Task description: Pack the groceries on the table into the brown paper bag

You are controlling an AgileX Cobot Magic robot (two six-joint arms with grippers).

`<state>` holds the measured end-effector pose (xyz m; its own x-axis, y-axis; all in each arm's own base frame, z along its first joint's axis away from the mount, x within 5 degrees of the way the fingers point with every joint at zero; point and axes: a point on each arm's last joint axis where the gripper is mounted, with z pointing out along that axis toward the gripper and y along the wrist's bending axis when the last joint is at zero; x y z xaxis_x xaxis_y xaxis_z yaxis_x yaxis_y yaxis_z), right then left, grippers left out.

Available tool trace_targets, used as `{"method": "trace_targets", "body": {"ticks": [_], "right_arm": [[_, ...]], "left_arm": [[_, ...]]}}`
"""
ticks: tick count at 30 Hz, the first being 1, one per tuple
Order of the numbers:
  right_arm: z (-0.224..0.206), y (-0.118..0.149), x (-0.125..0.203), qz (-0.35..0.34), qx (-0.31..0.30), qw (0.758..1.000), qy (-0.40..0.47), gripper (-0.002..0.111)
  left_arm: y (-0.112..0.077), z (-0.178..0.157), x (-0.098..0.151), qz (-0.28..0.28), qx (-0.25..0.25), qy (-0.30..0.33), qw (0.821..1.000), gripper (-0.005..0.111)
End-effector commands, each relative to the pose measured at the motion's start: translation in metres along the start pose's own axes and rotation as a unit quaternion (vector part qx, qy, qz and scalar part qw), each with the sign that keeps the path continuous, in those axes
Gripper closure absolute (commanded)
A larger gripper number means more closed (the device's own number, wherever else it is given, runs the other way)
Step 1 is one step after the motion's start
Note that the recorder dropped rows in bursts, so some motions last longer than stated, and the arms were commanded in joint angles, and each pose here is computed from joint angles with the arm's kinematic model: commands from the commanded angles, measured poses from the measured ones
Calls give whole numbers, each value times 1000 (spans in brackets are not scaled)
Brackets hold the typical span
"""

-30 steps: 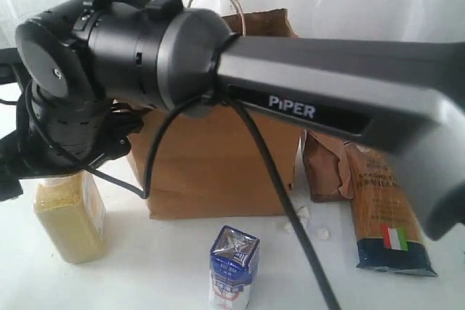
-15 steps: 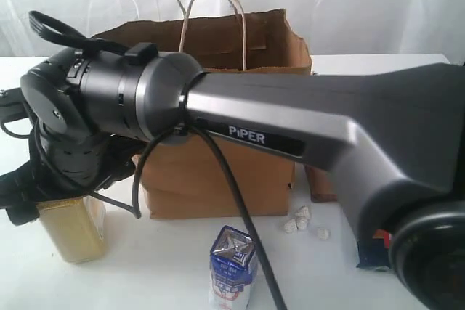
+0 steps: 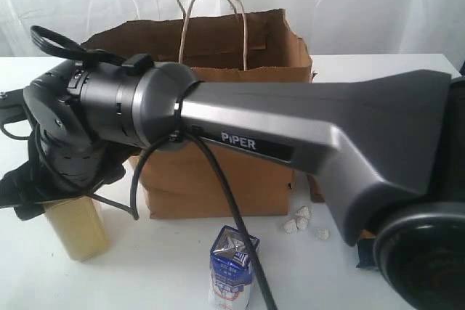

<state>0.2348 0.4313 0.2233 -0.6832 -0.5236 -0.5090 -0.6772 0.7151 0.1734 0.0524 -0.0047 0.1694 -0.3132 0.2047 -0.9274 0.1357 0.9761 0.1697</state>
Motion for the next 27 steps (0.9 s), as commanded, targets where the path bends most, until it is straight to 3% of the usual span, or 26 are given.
{"method": "trace_targets", "body": {"ticks": [1,10,22,27], "right_arm": [[-2,-4,-6,-24,4,1000,-18,39],[-32,-1,-25,-39,19,999,-10,37],[-33,-2,-23,-39,25,999,6,37],[-58,4,-26,-39,17,999,-6,37]], "left_arm": [[0,0,1,-6,0,-1,1000,107],[0,0,1,-6,0,-1,1000,107],[0,0,1,-6,0,-1,1000,107],[0,0,1,-6,0,-1,1000,107]]}}
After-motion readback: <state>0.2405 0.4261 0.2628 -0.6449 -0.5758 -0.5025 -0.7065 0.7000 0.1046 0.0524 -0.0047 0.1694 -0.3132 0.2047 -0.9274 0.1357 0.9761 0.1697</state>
